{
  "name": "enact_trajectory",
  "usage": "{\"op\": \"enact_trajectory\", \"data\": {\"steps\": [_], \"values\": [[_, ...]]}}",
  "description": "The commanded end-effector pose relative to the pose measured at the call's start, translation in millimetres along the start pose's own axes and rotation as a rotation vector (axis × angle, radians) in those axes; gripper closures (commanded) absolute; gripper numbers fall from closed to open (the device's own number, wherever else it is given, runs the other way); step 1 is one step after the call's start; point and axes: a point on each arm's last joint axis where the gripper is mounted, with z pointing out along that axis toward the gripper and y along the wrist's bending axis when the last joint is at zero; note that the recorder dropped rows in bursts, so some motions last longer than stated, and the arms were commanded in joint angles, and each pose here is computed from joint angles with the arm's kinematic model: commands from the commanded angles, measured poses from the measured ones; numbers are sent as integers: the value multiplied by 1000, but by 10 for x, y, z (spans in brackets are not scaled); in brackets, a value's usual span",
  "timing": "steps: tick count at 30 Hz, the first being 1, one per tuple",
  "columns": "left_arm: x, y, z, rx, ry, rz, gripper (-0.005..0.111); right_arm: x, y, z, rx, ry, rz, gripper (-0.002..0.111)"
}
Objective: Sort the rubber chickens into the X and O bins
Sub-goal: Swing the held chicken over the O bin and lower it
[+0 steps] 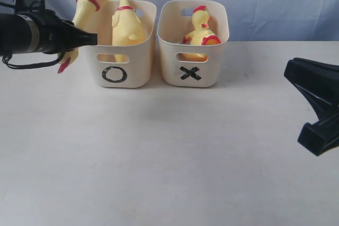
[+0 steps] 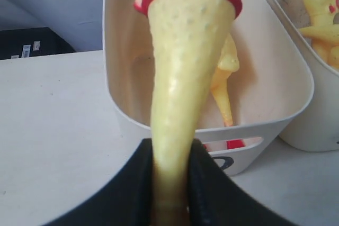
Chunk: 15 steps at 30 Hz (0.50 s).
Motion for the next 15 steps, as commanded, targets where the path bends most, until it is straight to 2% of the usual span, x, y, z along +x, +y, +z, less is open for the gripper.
{"op": "enact_trajectory", "data": {"steps": [1,7,15], "values": [[-48,-25,-39,-38,-5,-15,107,1,-12,-11,9,-8,2,109],[-66,-18,-78,-86,103,-31,107,1,-12,-11,9,-8,2,109],[-206,-150,-156,8,250,11,107,1,-12,-11,9,-8,2,109]]}}
